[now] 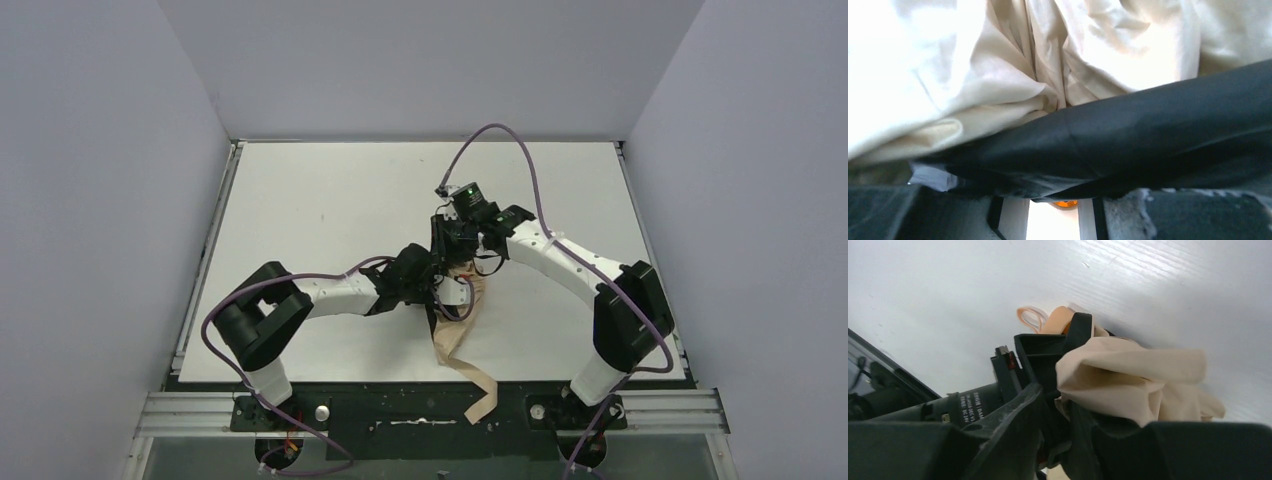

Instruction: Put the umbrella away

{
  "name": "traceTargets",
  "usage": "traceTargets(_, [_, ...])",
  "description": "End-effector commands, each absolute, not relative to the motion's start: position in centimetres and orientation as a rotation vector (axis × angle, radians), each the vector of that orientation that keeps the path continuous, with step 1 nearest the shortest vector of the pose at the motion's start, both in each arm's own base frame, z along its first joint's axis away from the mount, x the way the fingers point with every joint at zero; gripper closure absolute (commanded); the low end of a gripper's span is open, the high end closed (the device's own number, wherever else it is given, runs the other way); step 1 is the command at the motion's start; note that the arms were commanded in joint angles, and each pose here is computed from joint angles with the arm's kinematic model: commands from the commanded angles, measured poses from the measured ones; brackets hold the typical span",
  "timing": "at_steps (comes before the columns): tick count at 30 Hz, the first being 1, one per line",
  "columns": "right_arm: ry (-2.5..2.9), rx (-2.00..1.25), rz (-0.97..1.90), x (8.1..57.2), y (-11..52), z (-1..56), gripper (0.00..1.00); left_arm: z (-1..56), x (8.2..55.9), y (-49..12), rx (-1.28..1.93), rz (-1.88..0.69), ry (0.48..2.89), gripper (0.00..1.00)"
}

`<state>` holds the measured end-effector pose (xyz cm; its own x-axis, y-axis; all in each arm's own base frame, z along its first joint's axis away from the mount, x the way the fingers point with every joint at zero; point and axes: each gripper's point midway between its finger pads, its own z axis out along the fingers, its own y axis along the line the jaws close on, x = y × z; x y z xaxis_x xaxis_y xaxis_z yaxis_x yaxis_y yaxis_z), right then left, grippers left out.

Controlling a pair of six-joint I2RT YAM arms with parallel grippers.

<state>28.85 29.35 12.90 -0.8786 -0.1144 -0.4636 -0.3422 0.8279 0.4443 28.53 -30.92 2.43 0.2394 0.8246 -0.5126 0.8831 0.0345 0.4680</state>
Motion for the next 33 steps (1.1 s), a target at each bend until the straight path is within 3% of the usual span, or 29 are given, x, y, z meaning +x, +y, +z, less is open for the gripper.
traceTargets(1, [2.63,-0.525,0.637,27.2,27.0,12.5,0.67,0.7,25.0,-32.5,1.919,-0.247,1.524,1.0])
traceTargets(7, [2.456,-0.437,0.786,28.2,25.3,18.4,0.53,0.5,24.6,-32.5,1.934,-0.247,1.519,1.0])
traceTargets(12, [2.331,-0.305,0.686,29.0,20.5,23.2,0.47,0.6,24.8,-32.5,1.928,-0.218,1.509,1.0])
traceTargets(19, [2.446,-0.384,0.491,26.9,16.0,20.3,0.49,1.2,25.4,-32.5,1.906,-0.133,1.469,1.0])
traceTargets(21, [2.478,-0.426,0.58,25.7,16.9,19.1,0.51,1.1,25.3,-32.4,1.915,-0.127,1.466,1.0])
traceTargets(25, [2.469,-0.437,0.764,25.2,19.2,18.0,0.43,1.0,25.1,-32.5,1.926,-0.125,1.459,1.0])
traceTargets(29, [2.49,-0.399,0.769,26.4,19.7,16.6,0.41,1.0,24.9,-32.4,1.937,-0.118,1.454,1.0])
traceTargets(33, [2.472,-0.395,0.891,27.1,21.7,16.4,0.49,1.0,24.8,-32.5,1.943,-0.116,1.443,1.0])
